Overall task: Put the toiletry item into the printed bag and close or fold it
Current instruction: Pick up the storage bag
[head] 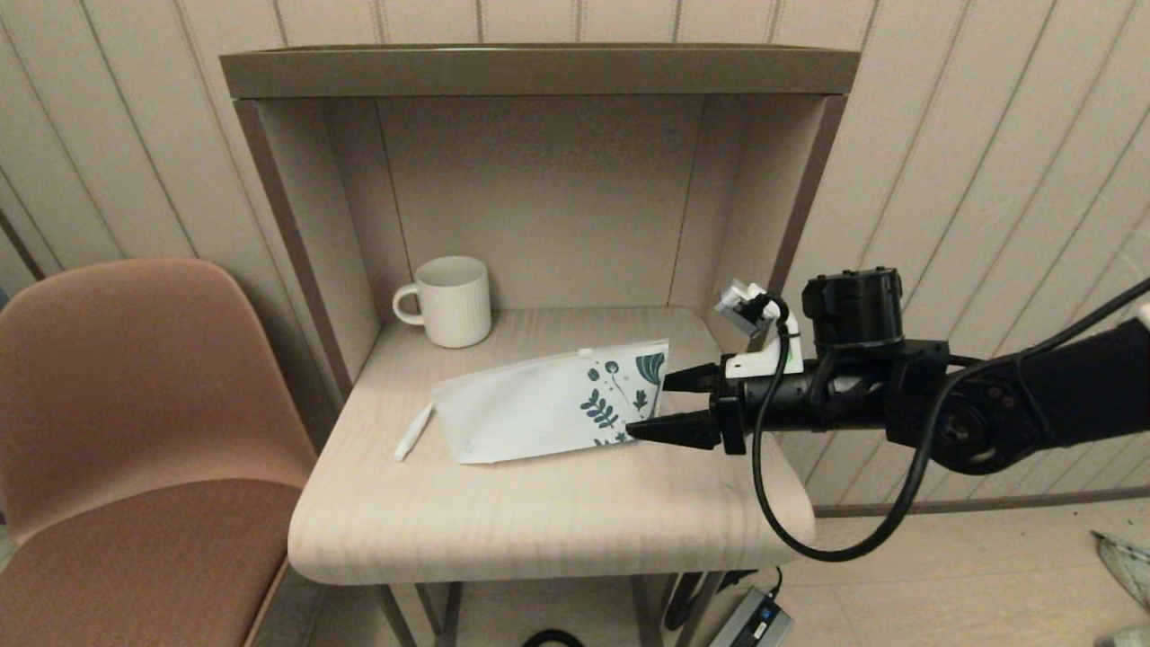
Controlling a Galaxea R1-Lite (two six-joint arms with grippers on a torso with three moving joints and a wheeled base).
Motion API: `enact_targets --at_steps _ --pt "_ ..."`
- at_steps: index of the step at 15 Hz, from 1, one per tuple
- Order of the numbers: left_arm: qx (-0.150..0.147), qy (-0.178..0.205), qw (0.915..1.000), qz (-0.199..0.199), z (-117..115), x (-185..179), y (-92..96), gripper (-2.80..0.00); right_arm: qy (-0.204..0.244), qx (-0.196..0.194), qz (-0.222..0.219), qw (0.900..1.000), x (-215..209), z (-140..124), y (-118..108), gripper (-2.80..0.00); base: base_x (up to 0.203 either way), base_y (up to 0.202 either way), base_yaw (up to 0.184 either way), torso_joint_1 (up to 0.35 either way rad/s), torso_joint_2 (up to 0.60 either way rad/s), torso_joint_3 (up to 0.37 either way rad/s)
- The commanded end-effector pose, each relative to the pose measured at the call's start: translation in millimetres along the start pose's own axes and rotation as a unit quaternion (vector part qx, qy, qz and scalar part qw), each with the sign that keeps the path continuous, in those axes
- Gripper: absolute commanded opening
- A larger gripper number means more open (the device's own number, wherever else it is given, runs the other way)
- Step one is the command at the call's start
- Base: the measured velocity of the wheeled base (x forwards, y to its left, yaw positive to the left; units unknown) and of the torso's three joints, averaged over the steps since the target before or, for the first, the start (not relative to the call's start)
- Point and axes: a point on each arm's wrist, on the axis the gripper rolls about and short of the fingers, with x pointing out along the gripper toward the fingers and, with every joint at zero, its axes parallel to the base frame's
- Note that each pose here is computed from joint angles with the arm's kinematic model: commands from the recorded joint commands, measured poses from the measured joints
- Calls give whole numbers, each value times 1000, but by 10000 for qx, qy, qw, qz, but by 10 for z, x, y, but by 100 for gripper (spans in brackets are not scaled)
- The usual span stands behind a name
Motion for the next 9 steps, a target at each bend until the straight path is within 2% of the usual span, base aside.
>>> enact_targets --at_steps 1,4,9 --pt "-6 -6 10000 -3 1 0 0 -280 -61 -63 103 9999 -44 32 37 0 0 0 0 0 0 0" --pt "2 2 10000 -3 0 0 0 -280 -71 -95 97 9999 -10 40 4 0 0 0 0 0 0 0" --pt "2 -6 10000 -3 1 0 0 -280 -57 -79 117 9999 204 5 -233 0 0 0 0 0 0 0"
